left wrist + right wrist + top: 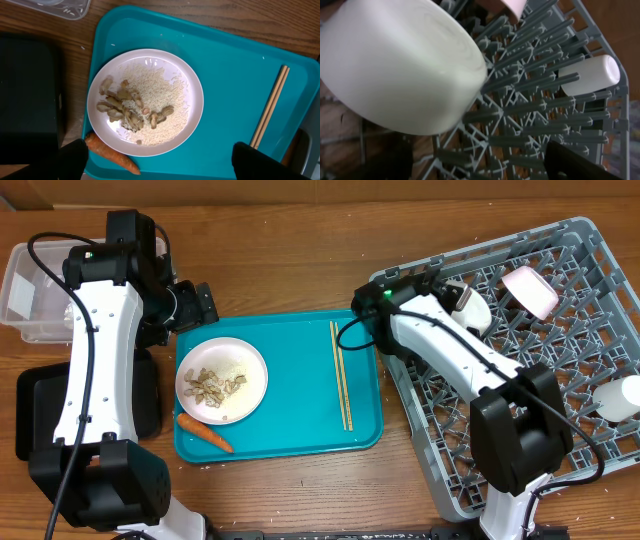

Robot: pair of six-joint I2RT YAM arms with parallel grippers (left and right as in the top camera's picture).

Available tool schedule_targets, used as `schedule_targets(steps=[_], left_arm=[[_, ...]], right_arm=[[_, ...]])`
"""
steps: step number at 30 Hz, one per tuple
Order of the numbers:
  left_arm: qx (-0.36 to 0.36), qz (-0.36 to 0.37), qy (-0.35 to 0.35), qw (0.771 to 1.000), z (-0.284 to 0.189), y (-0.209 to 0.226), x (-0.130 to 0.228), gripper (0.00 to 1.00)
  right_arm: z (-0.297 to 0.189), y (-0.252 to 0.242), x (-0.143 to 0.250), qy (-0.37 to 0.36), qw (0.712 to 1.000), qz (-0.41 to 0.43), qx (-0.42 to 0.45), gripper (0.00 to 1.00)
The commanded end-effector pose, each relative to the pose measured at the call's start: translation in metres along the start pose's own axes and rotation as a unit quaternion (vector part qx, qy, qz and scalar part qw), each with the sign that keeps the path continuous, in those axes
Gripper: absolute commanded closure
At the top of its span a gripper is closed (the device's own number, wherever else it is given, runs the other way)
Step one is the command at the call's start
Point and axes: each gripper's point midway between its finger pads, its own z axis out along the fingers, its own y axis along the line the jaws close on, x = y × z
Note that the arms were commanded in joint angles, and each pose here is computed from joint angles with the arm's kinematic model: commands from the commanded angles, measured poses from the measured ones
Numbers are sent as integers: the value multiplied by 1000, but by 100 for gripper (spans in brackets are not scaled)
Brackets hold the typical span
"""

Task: Sort waste into correct bins and load items into the dishwasher
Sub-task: 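Carry the white bowl over the rack and lower it, then open the right gripper to release the white bowl in the rack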

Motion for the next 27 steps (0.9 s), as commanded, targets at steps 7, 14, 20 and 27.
schedule_targets(steps=[7, 14, 20, 27], left_arm=[[3, -3, -7, 1000, -5, -3, 2, 6], [2, -3, -3, 1000, -5, -2, 4, 6], [2, -3, -3, 1000, -5, -2, 4, 6], [1, -4, -1, 1000, -5, -2, 5, 5]], right_arm=[[-74, 40, -47, 16, 953, -141, -268, 18], [-115, 68, -13, 110, 865, -211, -441, 75], [-101, 75, -25, 82, 882, -190, -424, 96], [-96, 82, 1, 129, 863, -204, -444, 96]])
